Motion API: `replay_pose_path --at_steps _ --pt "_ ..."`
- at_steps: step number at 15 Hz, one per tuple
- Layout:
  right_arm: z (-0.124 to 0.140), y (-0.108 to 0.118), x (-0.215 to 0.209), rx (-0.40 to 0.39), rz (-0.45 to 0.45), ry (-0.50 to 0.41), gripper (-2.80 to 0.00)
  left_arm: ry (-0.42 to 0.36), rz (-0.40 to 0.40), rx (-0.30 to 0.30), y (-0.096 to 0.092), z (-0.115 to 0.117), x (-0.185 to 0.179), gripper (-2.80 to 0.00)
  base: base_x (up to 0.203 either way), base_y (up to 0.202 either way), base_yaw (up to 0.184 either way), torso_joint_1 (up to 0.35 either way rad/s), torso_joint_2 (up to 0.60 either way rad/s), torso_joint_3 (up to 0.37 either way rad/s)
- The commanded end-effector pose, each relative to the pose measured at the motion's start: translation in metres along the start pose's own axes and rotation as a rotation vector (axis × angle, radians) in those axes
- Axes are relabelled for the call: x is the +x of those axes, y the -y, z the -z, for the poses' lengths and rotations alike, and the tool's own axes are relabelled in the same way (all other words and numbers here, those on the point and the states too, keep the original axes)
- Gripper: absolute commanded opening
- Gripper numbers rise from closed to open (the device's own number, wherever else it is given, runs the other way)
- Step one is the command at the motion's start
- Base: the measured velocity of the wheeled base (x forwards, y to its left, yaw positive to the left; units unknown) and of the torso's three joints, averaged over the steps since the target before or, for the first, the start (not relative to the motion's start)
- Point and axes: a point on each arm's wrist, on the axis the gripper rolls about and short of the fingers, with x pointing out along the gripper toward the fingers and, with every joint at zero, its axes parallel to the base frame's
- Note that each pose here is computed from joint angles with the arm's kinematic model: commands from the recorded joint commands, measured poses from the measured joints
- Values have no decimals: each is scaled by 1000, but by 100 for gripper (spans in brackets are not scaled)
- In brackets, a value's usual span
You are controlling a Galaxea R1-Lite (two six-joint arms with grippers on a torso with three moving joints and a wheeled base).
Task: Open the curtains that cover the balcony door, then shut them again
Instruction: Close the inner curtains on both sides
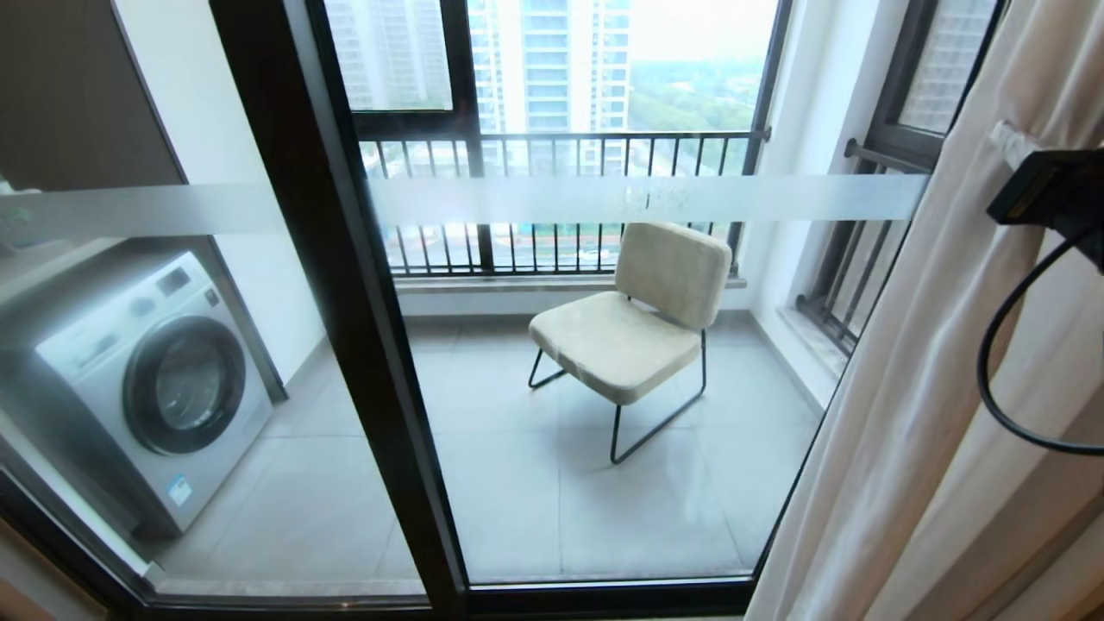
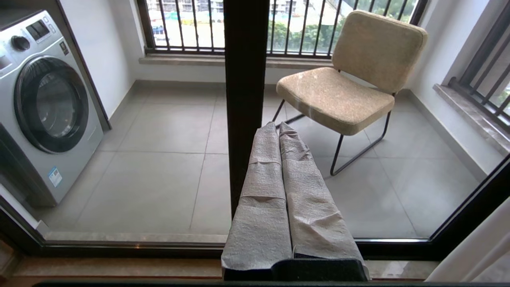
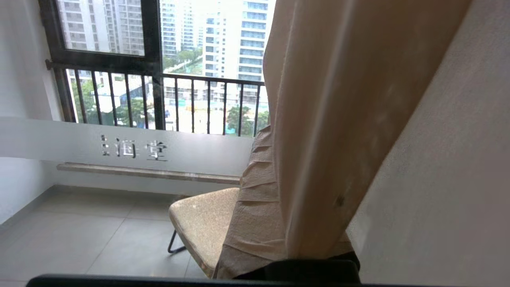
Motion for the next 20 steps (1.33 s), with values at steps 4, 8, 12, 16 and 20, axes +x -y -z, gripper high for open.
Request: replay_pose_path --at_steps 4,8,12,16,20 --pt "6 -10 5 11 -36 -12 -280 1 0 -1 0 0 0 -280 0 197 0 3 3 0" --pt "6 -20 14 19 -61 -5 -280 1 0 -1 0 0 0 -280 0 190 -2 0 5 1" --pt "11 -32 20 32 -97 3 -280 1 0 1 0 0 0 -280 0 190 -1 2 2 1" --pt "12 -44 23 47 -97 9 -280 3 0 1 0 0 0 -280 0 188 -1 0 1 4" --pt "8 -60 29 67 -108 23 -280 10 0 1 0 0 0 -280 0 192 0 3 3 0"
